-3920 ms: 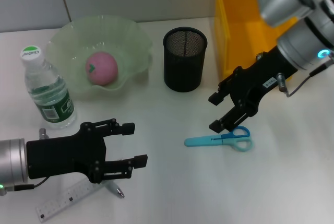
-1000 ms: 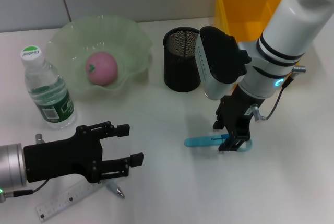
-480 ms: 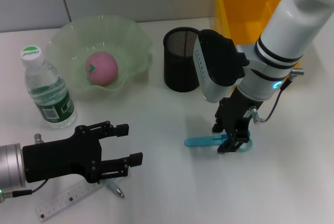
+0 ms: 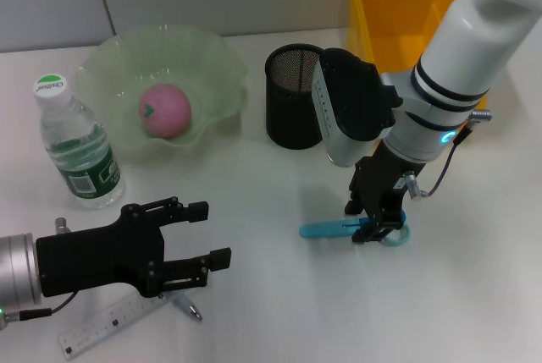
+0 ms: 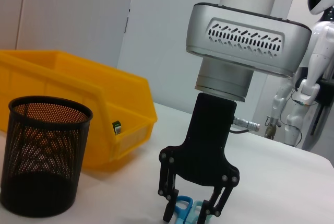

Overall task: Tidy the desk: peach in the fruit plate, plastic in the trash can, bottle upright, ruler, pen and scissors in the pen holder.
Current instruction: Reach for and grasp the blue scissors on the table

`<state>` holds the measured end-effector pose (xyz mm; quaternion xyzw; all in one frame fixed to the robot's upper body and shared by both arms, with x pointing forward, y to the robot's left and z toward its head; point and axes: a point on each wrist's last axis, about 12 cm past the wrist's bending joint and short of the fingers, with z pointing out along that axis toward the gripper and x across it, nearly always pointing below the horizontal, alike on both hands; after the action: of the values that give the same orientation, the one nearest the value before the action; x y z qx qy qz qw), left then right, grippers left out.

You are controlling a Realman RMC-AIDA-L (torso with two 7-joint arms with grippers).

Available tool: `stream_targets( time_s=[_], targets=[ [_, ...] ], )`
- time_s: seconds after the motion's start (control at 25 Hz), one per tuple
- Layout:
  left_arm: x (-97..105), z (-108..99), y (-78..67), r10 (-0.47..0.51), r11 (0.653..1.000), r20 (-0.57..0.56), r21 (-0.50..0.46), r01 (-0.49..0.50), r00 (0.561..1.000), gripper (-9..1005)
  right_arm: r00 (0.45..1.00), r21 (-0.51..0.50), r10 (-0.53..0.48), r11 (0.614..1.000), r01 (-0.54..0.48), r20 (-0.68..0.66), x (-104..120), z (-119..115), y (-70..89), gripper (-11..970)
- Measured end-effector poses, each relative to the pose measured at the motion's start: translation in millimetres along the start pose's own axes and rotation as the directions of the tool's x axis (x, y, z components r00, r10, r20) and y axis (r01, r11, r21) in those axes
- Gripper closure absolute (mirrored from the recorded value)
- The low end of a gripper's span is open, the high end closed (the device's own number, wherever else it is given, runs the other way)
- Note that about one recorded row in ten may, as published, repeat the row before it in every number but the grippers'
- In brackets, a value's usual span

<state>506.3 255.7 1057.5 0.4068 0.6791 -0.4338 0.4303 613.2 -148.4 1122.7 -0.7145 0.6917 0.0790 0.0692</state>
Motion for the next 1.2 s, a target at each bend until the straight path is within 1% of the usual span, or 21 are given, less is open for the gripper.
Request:
stream_targets(
  time_s=[0.28, 1.2],
  targets=[
    [-0.3, 0.3, 0.2, 0.001, 1.0, 0.0, 0.001, -0.001, 1.0, 211, 1.0, -0.001, -0.002, 1.0, 0.002, -0.002, -0.3, 0.4, 0.4, 551],
    [-1.6, 0.7, 0.8, 0.003, 1.0, 0.006, -0.001, -0.003, 1.0, 212, 1.0, -0.005, -0.014, 1.0, 0.014, -0.013, -2.0, 1.1, 1.0, 552]
  ],
)
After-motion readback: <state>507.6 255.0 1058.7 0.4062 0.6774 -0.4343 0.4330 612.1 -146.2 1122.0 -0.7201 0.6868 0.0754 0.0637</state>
